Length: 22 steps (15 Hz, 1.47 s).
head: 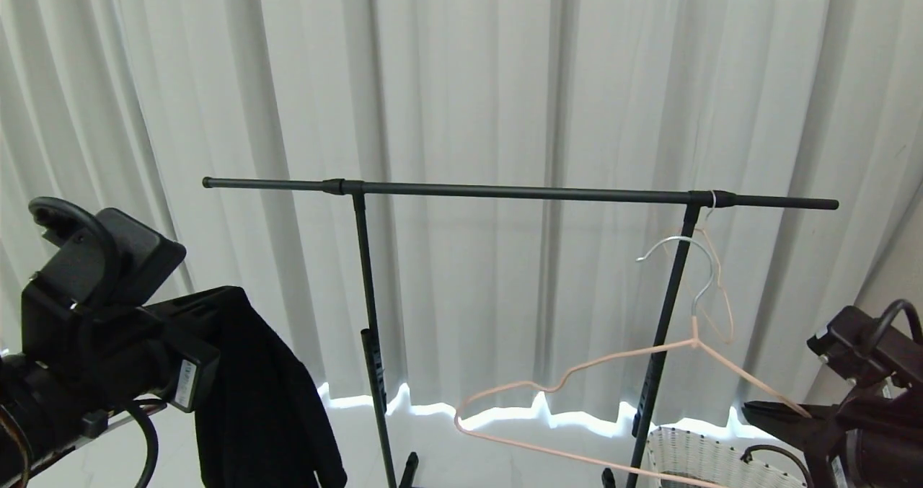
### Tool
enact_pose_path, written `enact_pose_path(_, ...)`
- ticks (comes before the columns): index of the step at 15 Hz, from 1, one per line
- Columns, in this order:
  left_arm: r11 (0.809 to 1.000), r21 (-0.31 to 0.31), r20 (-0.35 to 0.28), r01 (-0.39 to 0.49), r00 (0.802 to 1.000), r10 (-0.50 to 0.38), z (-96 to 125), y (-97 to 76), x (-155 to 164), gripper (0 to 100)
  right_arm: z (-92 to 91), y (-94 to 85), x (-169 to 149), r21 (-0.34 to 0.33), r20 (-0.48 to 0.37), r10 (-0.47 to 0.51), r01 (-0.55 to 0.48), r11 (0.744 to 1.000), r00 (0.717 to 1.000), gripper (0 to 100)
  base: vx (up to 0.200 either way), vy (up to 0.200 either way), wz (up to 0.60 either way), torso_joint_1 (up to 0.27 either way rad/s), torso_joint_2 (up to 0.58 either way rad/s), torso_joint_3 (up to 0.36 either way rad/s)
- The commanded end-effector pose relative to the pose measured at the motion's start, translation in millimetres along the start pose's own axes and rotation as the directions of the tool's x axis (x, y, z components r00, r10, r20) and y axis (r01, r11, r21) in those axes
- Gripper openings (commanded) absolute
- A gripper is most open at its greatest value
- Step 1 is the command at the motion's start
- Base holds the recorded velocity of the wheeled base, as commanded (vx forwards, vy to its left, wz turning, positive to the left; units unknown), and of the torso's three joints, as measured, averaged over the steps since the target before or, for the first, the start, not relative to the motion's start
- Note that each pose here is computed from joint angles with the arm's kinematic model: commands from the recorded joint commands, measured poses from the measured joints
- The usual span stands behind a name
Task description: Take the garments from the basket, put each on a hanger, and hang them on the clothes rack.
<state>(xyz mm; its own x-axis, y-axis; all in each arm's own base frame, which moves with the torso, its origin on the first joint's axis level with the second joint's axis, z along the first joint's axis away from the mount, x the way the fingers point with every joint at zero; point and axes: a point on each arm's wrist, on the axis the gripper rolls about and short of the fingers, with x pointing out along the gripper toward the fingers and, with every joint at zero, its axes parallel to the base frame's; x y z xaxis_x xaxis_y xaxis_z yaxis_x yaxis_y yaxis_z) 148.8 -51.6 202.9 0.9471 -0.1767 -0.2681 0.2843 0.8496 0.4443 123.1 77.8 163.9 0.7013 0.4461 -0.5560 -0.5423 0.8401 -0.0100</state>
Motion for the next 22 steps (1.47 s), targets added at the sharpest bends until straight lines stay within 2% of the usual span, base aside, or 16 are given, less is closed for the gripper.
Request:
enact_pose_path(1, 1.0, 0.006, -0.04, 0.02, 0.999, -0.019, -3.2, -3.7, 10.7, 0, 13.0, 0.4, -3.7, 0.045, 0.016, 0.02, -0.02, 0.999, 1.0, 0, 0.0, 0.0, 0.0, 0.0, 0.0, 0.0)
enact_pose_path(3, 1.0, 0.01, -0.061, 0.029, 0.998, -0.029, -4.6, -5.5, 17.1, 0, 11.9, 0.5, -5.0, 0.07, 0.001, 0.023, -0.023, 0.997, 1.0, 0, 0.0, 0.0, 0.0, 0.0, 0.0, 0.0)
enact_pose_path(5, 0.999, 0.009, -0.079, 0.033, 0.996, -0.032, -4.2, -5.8, 24.7, 0, 5.8, 0.5, -6.9, 0.071, -0.068, 0.021, -0.016, 0.997, 0.997, 0, 0.0, 0.0, 0.0, 0.0, 0.0, 0.0)
enact_pose_path(8, 0.999, 0.007, -0.079, 0.033, 0.996, -0.032, 6.8, -4.0, 41.1, 0, 4.9, -0.3, -7.6, 0.075, -0.09, 0.01, -0.003, 0.997, 0.996, 0, 0.0, 0.0, 0.0, 0.0, 0.0, 0.0)
enact_pose_path(10, 0.999, -0.034, -0.087, 0.034, 0.996, -0.037, 12.6, -4.2, 54.8, 0, 4.9, -3.1, -4.1, 0.084, -0.1, -0.026, 0.035, 0.996, 0.995, 0, 0.0, 0.0, 0.0, 0.0, 0.0, 0.0)
enact_pose_path(12, 0.991, -0.131, -0.111, 0.026, 0.993, -0.041, 15.1, -6.9, 70.8, 0, 11.3, 0.5, -6.5, 0.083, -0.064, -0.006, 0.012, 0.996, 0.998, 0, 0.0, 0.0, 0.0, 0.0, 0.0, 0.0)
enact_pose_path(13, 0.988, -0.152, -0.13, 0.01, 0.991, -0.03, 13.9, -8.0, 75.8, 0, 13.2, 2.5, -6.9, 0.08, -0.056, 0.005, 0.0, 0.997, 0.998, 0, 0.0, 0.0, 0.0, 0.0, 0.0, 0.0)
enact_pose_path(14, 0.986, -0.164, -0.174, -0.032, 0.985, 0.003, 10.2, -10.8, 83.6, 0, 18.5, 5.7, -6.6, 0.075, -0.044, 0.022, -0.019, 0.997, 0.999, 0, 0.0, 0.0, 0.0, 0.0, 0.0, 0.0)
enact_pose_path(16, 0.987, -0.155, -0.22, -0.031, 0.976, -0.004, 4.3, -16.5, 90.5, 0, 28.5, 14.4, 1.1, 0.1, -0.055, 0.059, -0.053, 0.994, 0.997, 0, 0.0, 0.0, 0.0, 0.0, 0.0, 0.0)
enact_pose_path(17, 0.988, -0.15, -0.237, -0.023, 0.971, -0.014, 1.6, -19.5, 95.0, 0, 29.9, 17.8, 3.9, 0.115, -0.09, 0.065, -0.054, 0.992, 0.994, 0, 0.0, 0.0, 0.0, 0.0, 0.0, 0.0)
enact_pose_path(18, 0.989, -0.146, -0.233, -0.007, 0.972, -0.028, 3.5, -23.7, 96.7, 0, 29.1, 18.3, 8.6, 0.119, -0.165, 0.043, -0.023, 0.993, 0.985, 0, 0.0, 0.0, 0.0, 0.0, 0.0, 0.0)
enact_pose_path(20, 0.985, -0.169, -0.197, 0.04, 0.978, -0.073, 13.3, -36.6, 95.7, 0, 28.1, 19.2, 21.9, 0.189, -0.22, 0.027, 0.016, 0.982, 0.975, 0, 0.0, 0.0, 0.0, 0.0, 0.0, 0.0)
enact_pose_path(21, 0.979, -0.194, -0.179, 0.056, 0.98, -0.091, 18.8, -42.0, 96.6, 0, 27.6, 18.6, 29.6, 0.209, -0.244, -0.022, 0.075, 0.975, 0.97, 0, 0.0, 0.0, 0.0, 0.0, 0.0, 0.0)
enact_pose_path(22, 0.976, -0.211, -0.183, 0.056, 0.978, -0.096, 20.0, -44.3, 102.4, 0, 25.6, 18.0, 39.4, 0.2, -0.272, -0.086, 0.144, 0.969, 0.958, 0, 0.0, 0.0, 0.0, 0.0, 0.0, 0.0)
